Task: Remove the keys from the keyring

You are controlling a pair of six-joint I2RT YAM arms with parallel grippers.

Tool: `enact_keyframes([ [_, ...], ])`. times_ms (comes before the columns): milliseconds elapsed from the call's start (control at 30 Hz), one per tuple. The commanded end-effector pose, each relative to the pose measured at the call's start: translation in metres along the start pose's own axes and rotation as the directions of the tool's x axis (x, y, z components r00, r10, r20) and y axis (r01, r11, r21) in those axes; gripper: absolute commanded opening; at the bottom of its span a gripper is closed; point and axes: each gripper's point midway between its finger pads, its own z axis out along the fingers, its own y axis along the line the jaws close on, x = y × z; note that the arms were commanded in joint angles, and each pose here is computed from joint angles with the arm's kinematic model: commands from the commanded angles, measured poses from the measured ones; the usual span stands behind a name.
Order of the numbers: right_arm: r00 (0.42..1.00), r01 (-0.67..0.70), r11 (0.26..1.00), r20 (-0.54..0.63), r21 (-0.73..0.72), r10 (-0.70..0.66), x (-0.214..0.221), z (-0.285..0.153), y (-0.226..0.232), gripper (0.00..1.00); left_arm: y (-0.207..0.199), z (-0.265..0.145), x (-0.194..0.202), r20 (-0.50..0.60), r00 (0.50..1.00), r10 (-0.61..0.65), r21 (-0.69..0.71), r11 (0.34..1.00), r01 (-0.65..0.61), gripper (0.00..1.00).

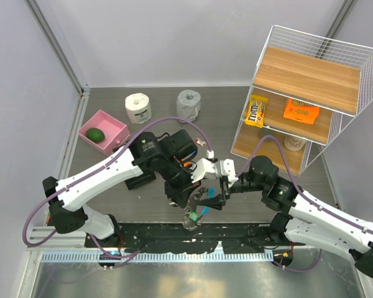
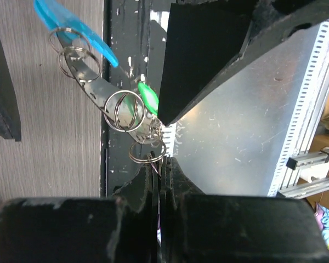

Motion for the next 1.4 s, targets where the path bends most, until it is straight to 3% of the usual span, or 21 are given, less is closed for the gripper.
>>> enact_keyframes([
  [0, 1.0, -0.006, 0.998, 0.028, -0.063, 0.008, -0.017, 0.011, 0.004, 0.78, -0.008, -0.014, -0.01, 0.054, 0.997, 0.054, -0.005, 0.999, -0.054, 0.0],
  [100, 1.0, -0.023, 0.997, 0.017, -0.075, 0.025, -0.013, 0.013, 0.006, 0.61, -0.006, -0.016, -0.008, 0.056, 0.997, 0.057, -0.027, 0.998, -0.055, 0.0],
  [233, 0.999, -0.046, 0.995, 0.019, -0.089, 0.048, -0.01, 0.011, 0.013, 0.54, -0.002, -0.021, -0.007, 0.068, 0.995, 0.067, -0.074, 0.995, -0.062, 0.0],
  [267, 0.999, -0.044, 0.995, 0.026, -0.09, 0.047, -0.009, 0.009, 0.015, 0.55, -0.002, -0.023, -0.007, 0.076, 0.994, 0.072, -0.078, 0.995, -0.067, 0.0],
  [367, 0.997, -0.051, 0.996, 0.051, -0.069, 0.054, -0.006, 0.006, 0.016, 0.73, -0.006, -0.027, -0.009, 0.098, 0.991, 0.088, -0.075, 0.994, -0.081, 0.0],
  [467, 0.996, -0.028, 0.999, 0.087, -0.039, 0.031, -0.01, 0.002, 0.015, 0.85, -0.009, -0.03, -0.008, 0.104, 0.99, 0.093, -0.069, 0.994, -0.086, 0.0],
  [700, 0.992, 0.016, 1.0, 0.127, 0.004, -0.016, -0.017, -0.003, 0.012, 0.88, -0.019, -0.034, -0.007, 0.128, 0.986, 0.109, -0.034, 0.994, -0.105, 0.0],
  [933, 0.992, -0.024, 0.996, 0.124, -0.091, 0.035, -0.022, 0.011, 0.02, 0.78, -0.018, -0.039, -0.009, 0.142, 0.983, 0.114, -0.059, 0.993, -0.106, 0.0],
  [1167, 0.986, -0.023, 0.995, 0.164, -0.096, 0.038, -0.028, 0.022, 0.023, 0.75, -0.017, -0.044, -0.011, 0.151, 0.982, 0.112, -0.084, 0.991, -0.101, 0.0],
  [1300, 0.981, -0.021, 0.998, 0.19, -0.061, 0.033, -0.034, 0.02, 0.019, 0.59, -0.016, -0.043, -0.01, 0.153, 0.982, 0.113, -0.088, 0.991, -0.1, 0.0],
  [1367, 0.979, -0.016, 0.999, 0.202, -0.044, 0.025, -0.038, 0.018, 0.017, 0.39, -0.013, -0.041, -0.012, 0.162, 0.981, 0.11, -0.1, 0.99, -0.094, 0.0],
])
